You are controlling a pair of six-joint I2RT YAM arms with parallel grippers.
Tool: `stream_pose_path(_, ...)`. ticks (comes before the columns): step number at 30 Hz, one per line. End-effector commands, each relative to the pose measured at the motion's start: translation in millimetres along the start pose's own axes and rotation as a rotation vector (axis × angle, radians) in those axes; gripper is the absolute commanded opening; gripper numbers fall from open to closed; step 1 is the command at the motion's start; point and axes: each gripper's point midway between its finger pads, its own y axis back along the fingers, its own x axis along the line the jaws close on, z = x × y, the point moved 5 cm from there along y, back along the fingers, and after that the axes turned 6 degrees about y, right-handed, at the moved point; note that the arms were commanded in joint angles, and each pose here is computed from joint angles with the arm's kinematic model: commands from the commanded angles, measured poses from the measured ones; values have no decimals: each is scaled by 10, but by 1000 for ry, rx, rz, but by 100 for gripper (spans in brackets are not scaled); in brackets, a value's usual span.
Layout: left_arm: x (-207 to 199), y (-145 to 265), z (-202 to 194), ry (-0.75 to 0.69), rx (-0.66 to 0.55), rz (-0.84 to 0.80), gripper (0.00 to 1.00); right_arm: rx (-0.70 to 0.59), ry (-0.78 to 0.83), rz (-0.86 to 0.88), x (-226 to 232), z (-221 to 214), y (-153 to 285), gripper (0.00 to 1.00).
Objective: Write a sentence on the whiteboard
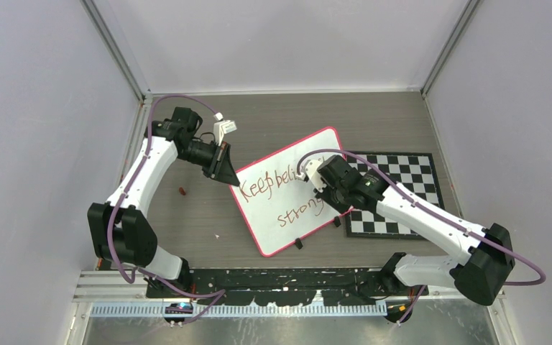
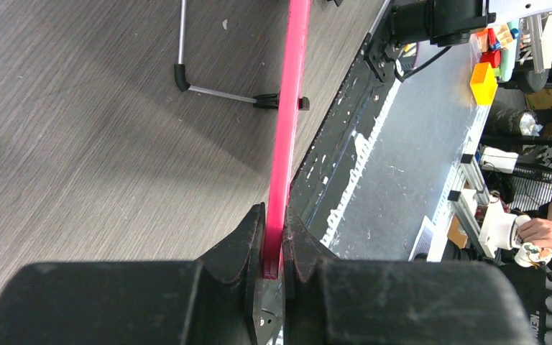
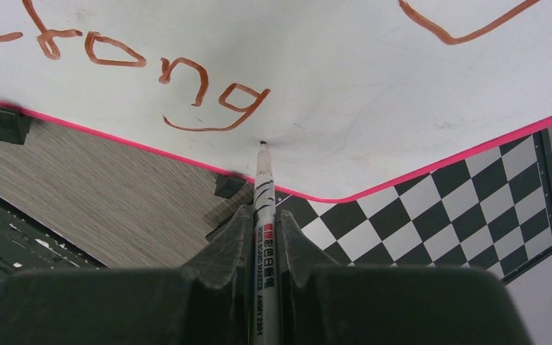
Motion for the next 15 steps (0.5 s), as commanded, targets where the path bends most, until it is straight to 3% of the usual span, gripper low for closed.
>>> stream_pose_path(1, 55, -30, -31, -16, 21, 42, 0, -30, -8, -61, -109, 86, -20, 0)
stream_pose_path(7, 54, -17, -12, -18, 17, 55, 2, -85, -9, -22, -120, 199, 193, 0)
stream_pose_path(9, 29, 1, -2, -22, 11, 56, 14, -141, -5, 32, -83, 273, 355, 0)
stream_pose_path(11, -11, 41, 15, -37, 3, 65, 32, -204, -3, 77, -54, 349, 515, 0)
stream_pose_path(15, -196, 200, 93, -98, -51, 86, 54, -301, 7, 166, 0, 521, 757, 0)
